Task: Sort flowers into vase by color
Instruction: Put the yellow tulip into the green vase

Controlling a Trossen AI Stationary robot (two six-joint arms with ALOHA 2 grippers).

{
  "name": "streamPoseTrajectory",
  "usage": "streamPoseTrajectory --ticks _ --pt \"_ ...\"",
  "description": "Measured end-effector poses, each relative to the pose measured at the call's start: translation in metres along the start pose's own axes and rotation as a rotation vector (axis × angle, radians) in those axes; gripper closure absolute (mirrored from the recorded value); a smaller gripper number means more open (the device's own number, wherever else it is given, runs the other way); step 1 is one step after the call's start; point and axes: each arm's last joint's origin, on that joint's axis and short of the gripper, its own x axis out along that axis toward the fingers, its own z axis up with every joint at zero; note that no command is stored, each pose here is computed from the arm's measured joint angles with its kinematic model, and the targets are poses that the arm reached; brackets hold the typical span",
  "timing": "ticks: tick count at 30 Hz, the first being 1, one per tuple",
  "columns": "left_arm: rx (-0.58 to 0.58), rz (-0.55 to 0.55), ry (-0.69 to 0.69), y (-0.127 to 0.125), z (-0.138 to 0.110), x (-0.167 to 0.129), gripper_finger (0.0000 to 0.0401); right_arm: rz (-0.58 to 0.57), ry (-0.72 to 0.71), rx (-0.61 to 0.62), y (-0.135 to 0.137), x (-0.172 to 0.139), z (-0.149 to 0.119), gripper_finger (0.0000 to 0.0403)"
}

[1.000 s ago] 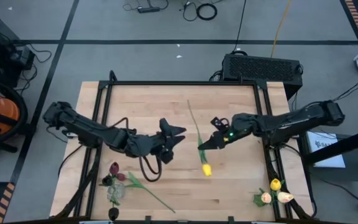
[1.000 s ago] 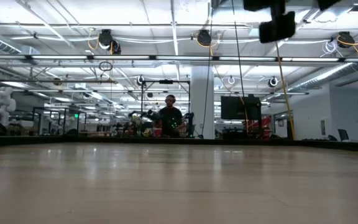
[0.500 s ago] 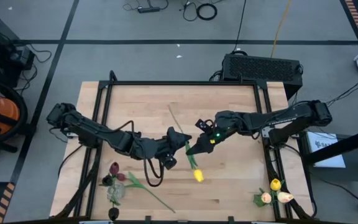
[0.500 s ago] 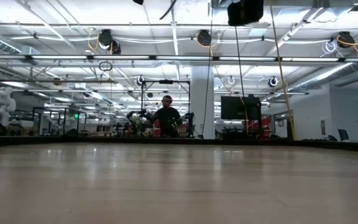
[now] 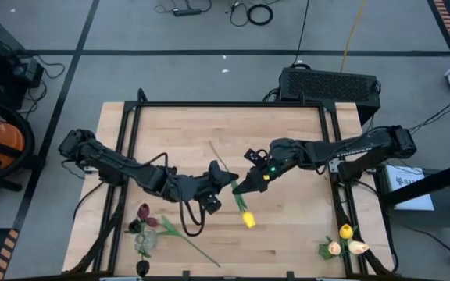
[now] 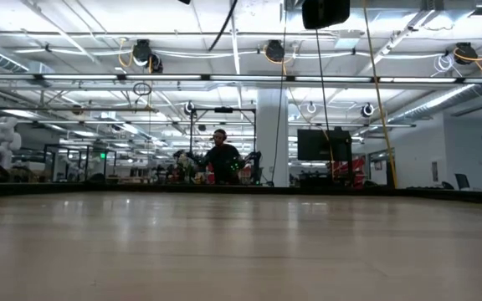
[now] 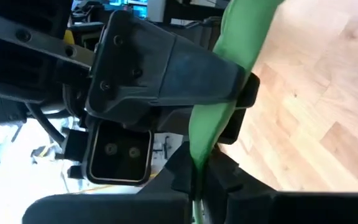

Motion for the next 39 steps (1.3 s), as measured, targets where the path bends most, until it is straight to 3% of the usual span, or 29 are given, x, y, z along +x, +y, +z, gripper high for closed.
streamPoseTrajectory --ticks 4,8,22,30,35,39 --pt "-0.068 -0.002 0.002 -0.001 0.001 -0.001 0.0386 -0.004 -0.014 0.005 0.0 0.0 0.0 0.0388" --pt "-0.064 -0.004 0.002 -0.001 0.001 -0.001 0.0393 -0.002 -0.013 0.008 0.0 0.0 0.0 0.0371" --pt "-0.07 0.01 0.038 0.0 -0.001 0.0 0.0391 0.013 0.035 0.009 -0.003 -0.004 0.007 0.0227" --pt "-0.041 -0.032 0.093 -0.005 -0.006 0.001 0.0391 0.008 0.095 0.045 -0.01 -0.014 0.019 0.019" --pt "-0.178 -0.048 0.106 -0.004 -0.009 -0.004 0.0391 -0.124 0.073 0.039 -0.016 -0.043 0.024 0.0188" --pt "-0.352 -0.049 0.127 0.006 -0.021 -0.014 0.0391 -0.271 -0.005 0.015 -0.014 -0.076 0.019 0.0188"
